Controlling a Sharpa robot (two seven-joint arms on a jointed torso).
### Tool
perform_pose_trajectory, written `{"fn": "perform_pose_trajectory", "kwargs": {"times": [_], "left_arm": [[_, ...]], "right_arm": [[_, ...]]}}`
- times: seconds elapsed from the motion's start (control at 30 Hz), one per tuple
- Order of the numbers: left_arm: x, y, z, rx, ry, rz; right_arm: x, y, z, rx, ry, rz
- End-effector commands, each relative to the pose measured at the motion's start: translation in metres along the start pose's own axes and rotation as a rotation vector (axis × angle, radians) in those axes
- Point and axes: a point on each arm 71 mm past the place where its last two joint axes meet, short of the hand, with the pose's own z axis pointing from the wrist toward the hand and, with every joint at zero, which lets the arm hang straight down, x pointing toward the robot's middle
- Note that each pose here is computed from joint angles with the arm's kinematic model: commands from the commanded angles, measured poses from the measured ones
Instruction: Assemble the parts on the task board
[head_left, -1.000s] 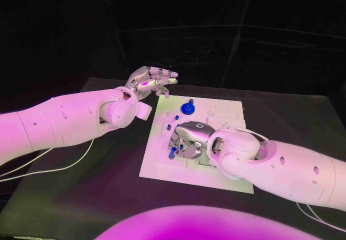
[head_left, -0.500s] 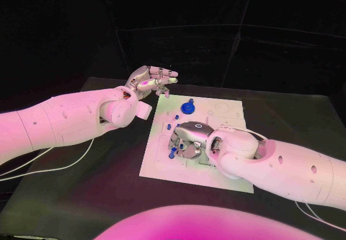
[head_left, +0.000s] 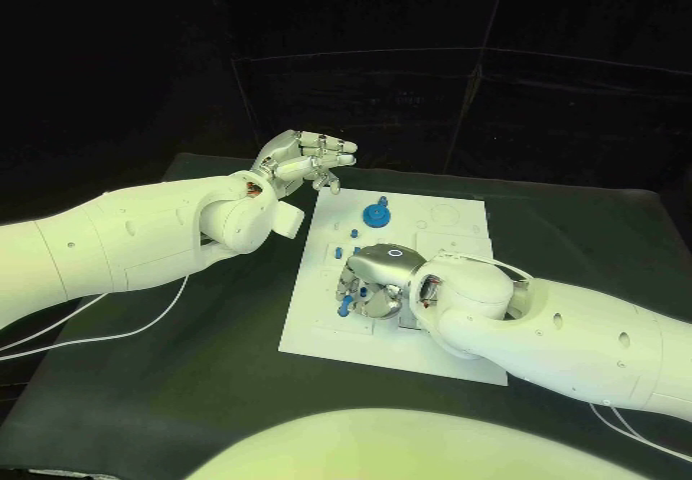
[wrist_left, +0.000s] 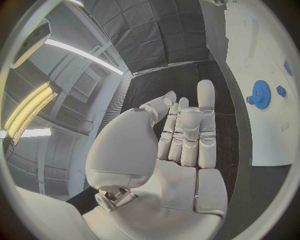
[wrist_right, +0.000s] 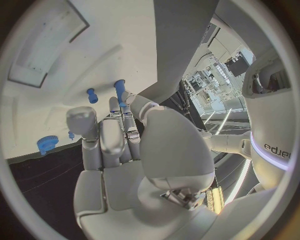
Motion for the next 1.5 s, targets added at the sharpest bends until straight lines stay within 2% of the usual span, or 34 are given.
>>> {"fn": "perform_pose_trajectory", "kwargs": {"times": [0.03, 0.2, 0.5, 0.9, 1.13, 1.3, 1.5], "left_arm": [[0.0006, -0.0011, 0.0002, 0.004, 0.010, -0.006], [0.0008, -0.0010, 0.0004, 0.004, 0.011, -0.007], [0.0004, -0.0009, 0.0005, 0.003, 0.010, -0.006], [0.0001, -0.0006, 0.0008, 0.001, 0.013, -0.007], [-0.0011, -0.0005, 0.0004, 0.000, 0.010, -0.006], [-0.0024, -0.0006, -0.0002, 0.000, 0.008, -0.005], [-0.0024, -0.0007, -0.0005, 0.000, 0.008, -0.005]], "right_arm": [[0.007, 0.000, -0.001, 0.007, 0.043, -0.008], [0.009, 0.000, -0.001, 0.008, 0.043, -0.004], [0.008, 0.000, -0.001, 0.005, 0.010, 0.018], [0.000, -0.002, -0.005, -0.002, -0.098, 0.059], [-0.007, -0.006, -0.021, -0.011, -0.168, 0.104], [-0.011, -0.011, -0.034, 0.004, -0.168, 0.119], [-0.013, -0.018, -0.041, 0.029, -0.120, 0.112]]}}
